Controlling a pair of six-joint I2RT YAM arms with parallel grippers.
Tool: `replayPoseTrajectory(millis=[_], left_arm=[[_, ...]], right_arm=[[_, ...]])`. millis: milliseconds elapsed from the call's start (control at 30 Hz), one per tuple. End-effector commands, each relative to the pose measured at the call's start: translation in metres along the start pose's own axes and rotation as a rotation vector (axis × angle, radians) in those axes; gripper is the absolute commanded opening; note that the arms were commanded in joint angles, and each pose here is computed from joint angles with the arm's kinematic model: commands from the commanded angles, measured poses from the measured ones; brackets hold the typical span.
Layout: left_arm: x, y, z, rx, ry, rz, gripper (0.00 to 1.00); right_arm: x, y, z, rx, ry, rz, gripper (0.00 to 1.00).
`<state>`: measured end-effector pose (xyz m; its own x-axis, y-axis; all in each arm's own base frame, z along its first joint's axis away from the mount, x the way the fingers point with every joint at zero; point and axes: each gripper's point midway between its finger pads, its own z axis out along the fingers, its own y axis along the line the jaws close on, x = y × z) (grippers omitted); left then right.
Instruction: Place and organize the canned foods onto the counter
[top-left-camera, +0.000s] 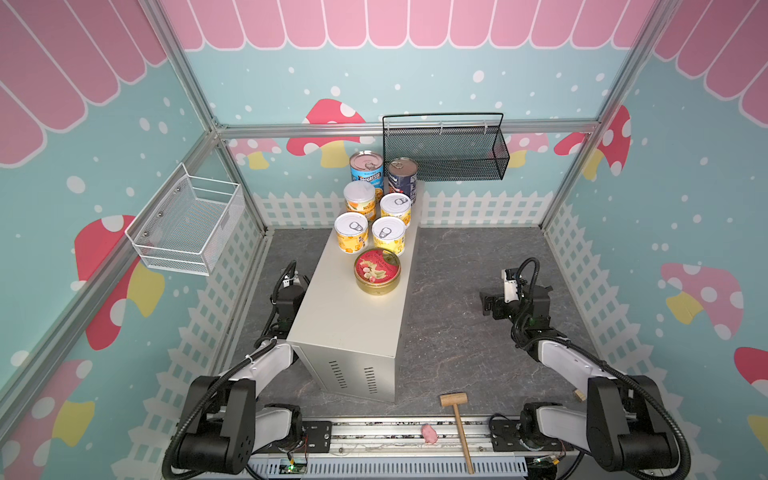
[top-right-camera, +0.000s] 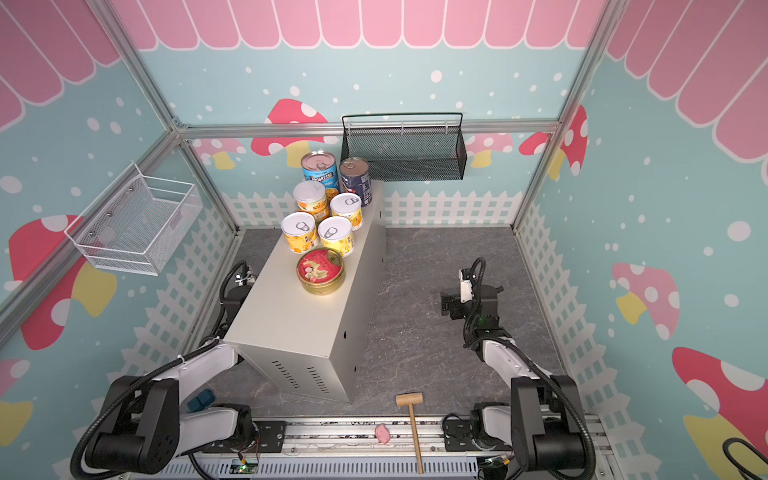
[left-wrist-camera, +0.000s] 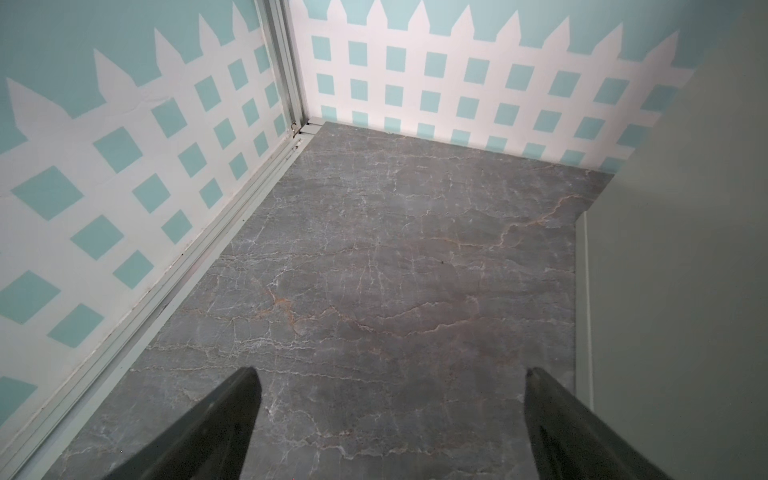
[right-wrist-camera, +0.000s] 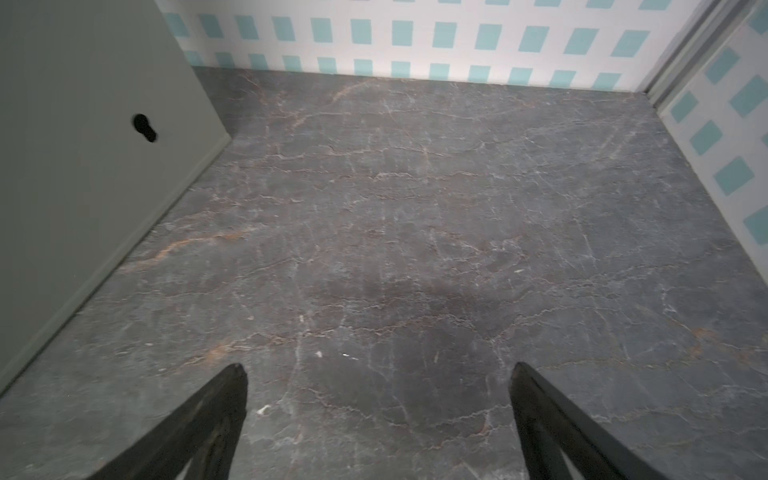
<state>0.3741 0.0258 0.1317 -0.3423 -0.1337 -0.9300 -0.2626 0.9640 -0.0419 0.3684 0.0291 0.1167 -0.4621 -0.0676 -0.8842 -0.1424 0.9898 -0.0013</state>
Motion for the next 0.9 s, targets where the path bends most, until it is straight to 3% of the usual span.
replayPoseTrajectory(millis=[0, 167, 367, 667, 867], left_arm=[[-0.012, 0.001, 0.004, -0.012, -0.148, 0.006, 0.99], [-0.002, 0.006, 0.0, 0.001, -0.298, -0.019, 0.99], [0.004, 0.005, 0.02, 0.0, -0.157, -0.025, 0.99], [0.004, 0.0, 0.028, -0.008, -0.133, 0.009, 0.99], [0.004, -0.006, 0.029, 0.019, -0.127, 0.025, 0.99]], right_arm=[[-0.021, -0.013, -0.001, 0.086, -0.127, -0.079, 0.99], [-0.022, -0.021, -0.007, 0.153, -0.251, -0.123, 1.0], [-0.025, -0.032, -0.002, 0.216, -0.288, -0.121, 1.0], [-0.015, -0.044, -0.016, 0.293, -0.403, -0.111, 0.99], [-0.014, -0.045, -0.015, 0.296, -0.393, -0.105, 0.99]])
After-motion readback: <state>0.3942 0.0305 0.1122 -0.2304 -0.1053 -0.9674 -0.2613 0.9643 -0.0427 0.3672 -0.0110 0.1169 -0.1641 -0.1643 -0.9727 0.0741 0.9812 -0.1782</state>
